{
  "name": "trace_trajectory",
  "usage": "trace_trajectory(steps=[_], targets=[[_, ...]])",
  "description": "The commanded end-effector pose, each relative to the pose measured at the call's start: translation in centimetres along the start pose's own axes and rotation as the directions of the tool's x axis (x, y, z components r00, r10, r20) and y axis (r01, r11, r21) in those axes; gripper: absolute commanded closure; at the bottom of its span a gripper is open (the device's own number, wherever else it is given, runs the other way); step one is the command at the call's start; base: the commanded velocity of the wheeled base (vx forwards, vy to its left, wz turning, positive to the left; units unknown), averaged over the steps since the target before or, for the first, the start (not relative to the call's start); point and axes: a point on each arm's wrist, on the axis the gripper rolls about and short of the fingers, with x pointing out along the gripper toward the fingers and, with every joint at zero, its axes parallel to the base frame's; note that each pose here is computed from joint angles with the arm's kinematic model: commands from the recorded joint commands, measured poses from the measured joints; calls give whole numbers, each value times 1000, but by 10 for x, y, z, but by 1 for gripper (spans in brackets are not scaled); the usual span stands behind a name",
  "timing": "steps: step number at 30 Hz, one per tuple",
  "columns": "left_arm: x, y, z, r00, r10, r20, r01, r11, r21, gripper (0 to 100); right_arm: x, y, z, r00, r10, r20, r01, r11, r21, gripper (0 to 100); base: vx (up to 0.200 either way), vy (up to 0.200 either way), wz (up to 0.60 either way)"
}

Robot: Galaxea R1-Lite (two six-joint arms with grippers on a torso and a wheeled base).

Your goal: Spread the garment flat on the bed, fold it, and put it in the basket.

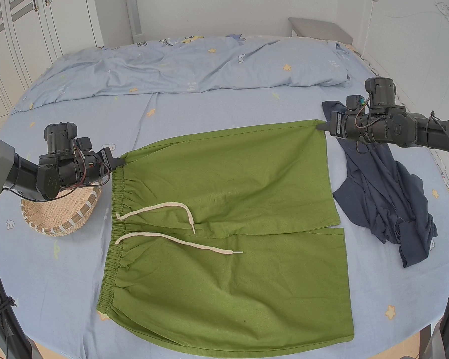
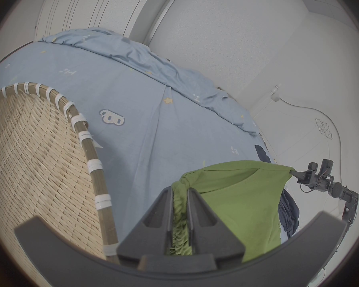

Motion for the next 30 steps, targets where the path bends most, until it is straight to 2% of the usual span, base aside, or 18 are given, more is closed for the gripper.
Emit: trace_trajectory(steps=[1, 3, 4, 7, 13, 17, 18, 20, 23, 26, 28, 29, 30], targets=[[3, 4, -2, 1000, 6, -5, -6, 1000, -5, 0, 5, -1, -4, 1000, -10, -9, 10, 1000, 2, 100, 0, 0, 0], [4, 3, -2, 1000, 3, -6, -3, 1000, -2, 0, 6, -2, -4, 1000, -16, -7, 16, 1000, 2, 100, 0, 0, 0], [4, 3, -2, 1000, 2, -8, -2, 1000, -1, 0, 6, -2, -4, 1000, -16, -9, 16, 1000, 2, 0, 0, 0, 0], [4, -1, -4, 1000, -6, -6, 6, 1000, 12, 0, 11, -4, -8, 1000, -17, -14, 17, 1000, 7, 0, 0, 0, 0], [0, -6, 3, 998, -23, 66, 20, 999, 39, 0, 9, -4, -6, 1000, -18, -10, 18, 1000, 7, 0, 0, 0, 0], [-13, -33, 4, 992, -81, 98, 75, 995, 71, 0, 5, -4, -1, 999, -36, 11, 36, 999, 10, 0, 0, 0, 0], [-13, -33, 4, 992, -81, 98, 75, 995, 71, 0, 5, -4, -1, 999, -36, 11, 36, 999, 10, 0, 0, 0, 0], [-33, -49, 8, 988, -105, 113, 97, 992, 79, 0, -9, 3, 4, 999, -37, 6, 37, 999, 15, 0, 0, 0, 0], [-44, -55, 7, 987, -111, 115, 105, 993, 58, 0, -28, 11, 6, 999, -36, -1, 36, 999, 20, 0, 0, 0, 0], [-78, -62, -6, 990, -109, 87, 114, 992, -52, 0, -70, 30, -7, 998, -40, -50, 44, 996, 82, 0, 0, 0, 0], [-84, -60, -13, 993, -101, 68, 106, 992, -74, 0, -79, 35, -13, 997, -38, -65, 45, 993, 109, 0, 0, 0, 0], [-96, -54, -34, 997, -77, 5, 77, 991, -110, 0, -99, 42, -30, 994, -40, -106, 56, 985, 160, 0, 0, 0, 0], [-101, -50, -47, 997, -63, -33, 59, 990, -130, 0, -109, 45, -40, 991, -41, -125, 63, 982, 176, 0, 0, 0, 0]])
